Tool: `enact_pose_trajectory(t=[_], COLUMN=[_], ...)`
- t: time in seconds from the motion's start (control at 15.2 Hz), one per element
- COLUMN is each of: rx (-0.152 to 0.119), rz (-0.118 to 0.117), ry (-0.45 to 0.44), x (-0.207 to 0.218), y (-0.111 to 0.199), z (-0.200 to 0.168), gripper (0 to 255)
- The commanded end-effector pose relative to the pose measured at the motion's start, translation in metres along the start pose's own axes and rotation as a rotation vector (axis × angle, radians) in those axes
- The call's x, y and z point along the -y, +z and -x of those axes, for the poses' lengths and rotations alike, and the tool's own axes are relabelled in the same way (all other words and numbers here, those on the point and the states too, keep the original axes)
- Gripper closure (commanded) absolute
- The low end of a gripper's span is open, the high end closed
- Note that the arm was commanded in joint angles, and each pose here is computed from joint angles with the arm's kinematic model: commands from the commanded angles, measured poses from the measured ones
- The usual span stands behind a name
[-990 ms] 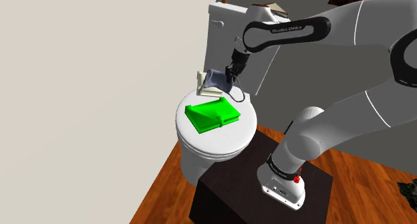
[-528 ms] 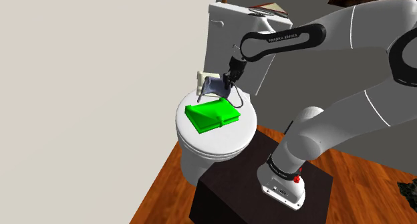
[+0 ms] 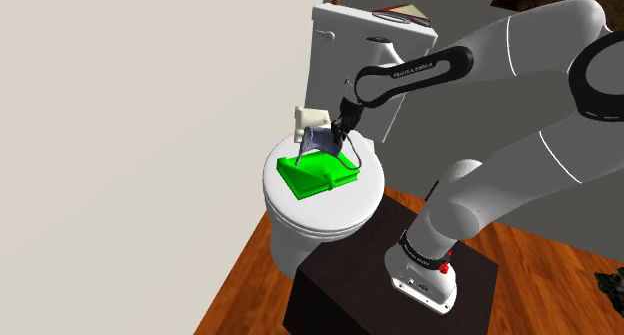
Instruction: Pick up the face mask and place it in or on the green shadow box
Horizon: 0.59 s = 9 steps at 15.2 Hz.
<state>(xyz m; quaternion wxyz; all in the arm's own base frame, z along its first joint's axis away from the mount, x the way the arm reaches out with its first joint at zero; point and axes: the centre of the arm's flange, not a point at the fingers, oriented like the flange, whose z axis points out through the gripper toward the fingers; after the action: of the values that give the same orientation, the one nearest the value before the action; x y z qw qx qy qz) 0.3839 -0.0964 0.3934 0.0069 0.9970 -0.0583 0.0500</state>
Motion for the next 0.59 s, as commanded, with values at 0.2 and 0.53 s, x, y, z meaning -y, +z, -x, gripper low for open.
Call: enact_pose_trajectory(t=[0.2, 0.53], rx=[-0.002, -0.002], rz=[0.0, 0.0], ry=[0.0, 0.0], x=[-0.0005, -0.0005], y=[0.0189, 0.0189], z=[0.0016, 0.0015], gripper=[255, 255])
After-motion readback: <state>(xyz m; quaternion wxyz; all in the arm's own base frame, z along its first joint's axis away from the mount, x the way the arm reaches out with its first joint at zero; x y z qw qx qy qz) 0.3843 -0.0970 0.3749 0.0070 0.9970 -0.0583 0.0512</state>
